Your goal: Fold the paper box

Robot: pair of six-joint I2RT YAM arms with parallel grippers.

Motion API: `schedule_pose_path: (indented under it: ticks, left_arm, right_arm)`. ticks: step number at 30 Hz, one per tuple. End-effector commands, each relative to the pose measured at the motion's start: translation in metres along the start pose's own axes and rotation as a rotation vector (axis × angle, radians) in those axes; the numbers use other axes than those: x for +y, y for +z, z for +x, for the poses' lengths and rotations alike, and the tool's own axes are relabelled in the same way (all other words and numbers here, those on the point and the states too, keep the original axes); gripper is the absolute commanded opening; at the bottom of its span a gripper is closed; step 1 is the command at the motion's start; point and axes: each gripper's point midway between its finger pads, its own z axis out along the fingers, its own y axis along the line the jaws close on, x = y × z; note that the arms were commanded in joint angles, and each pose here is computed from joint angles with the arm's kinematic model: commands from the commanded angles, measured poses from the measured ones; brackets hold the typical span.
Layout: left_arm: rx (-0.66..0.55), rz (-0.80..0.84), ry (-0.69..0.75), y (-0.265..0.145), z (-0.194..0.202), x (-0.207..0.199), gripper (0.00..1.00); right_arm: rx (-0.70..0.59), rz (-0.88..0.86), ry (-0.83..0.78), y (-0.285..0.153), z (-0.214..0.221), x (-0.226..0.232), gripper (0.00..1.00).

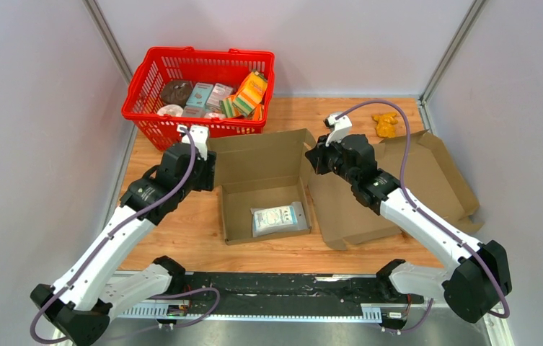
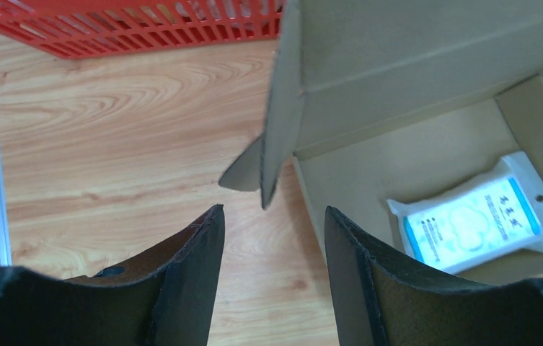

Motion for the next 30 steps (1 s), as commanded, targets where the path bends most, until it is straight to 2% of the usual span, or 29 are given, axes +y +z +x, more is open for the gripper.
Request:
schedule_pose_path:
  ticks: [1,7,9,12,15,16,19,23,24,26,30]
  left_arm:
    - [-0.074,-0.063,-0.03,0.013,-0.021,0.016,0.61]
    - [-0.067,-0.009,-0.044,0.029,-0.023,0.009,0.61]
    - [-0.067,0.093,-0.022,0.035,-0.027,-0.007,0.61]
    - [-0.06,0.107,-0.009,0.04,-0.028,-0.011,0.52]
    - [-0.032,0.056,-0.018,0.041,-0.024,-0.003,0.38]
    - [-0.021,0.044,-0.025,0.04,-0.022,-0.001,0.27]
    - [0.022,0.038,-0.072,0.039,-0.012,-0.002,0.17]
    - [-0.013,0.062,-0.161,0.037,-0.011,-0.007,0.1]
    - [-0.008,0.058,-0.194,0.039,-0.004,-0.008,0.08]
    - [-0.042,0.069,-0.227,0.04,-0.005,-0.01,0.06]
    - [-0.04,0.087,-0.298,0.045,0.008,-0.015,0.04]
  right_arm:
    - [-0.032,-0.02,0.004,-0.004,-0.015,0.005,0.0]
    - [-0.027,-0.033,-0.006,-0.005,-0.014,0.006,0.0]
    - [-0.024,-0.043,-0.009,-0.005,-0.014,0.008,0.0]
    - [-0.025,-0.053,-0.01,-0.005,-0.014,0.01,0.0]
    - [-0.024,-0.059,0.002,-0.006,-0.015,0.012,0.0]
    - [-0.026,-0.064,0.017,-0.006,-0.016,0.014,0.0]
    - [-0.012,-0.083,0.103,-0.007,-0.013,0.02,0.0]
    - [0.03,-0.039,0.207,-0.012,-0.002,0.036,0.0]
    - [0.001,0.041,0.225,-0.013,-0.004,0.028,0.0]
    - [0.003,0.087,0.279,-0.019,0.004,0.038,0.0]
    - [-0.036,0.255,0.342,-0.023,0.017,0.025,0.0]
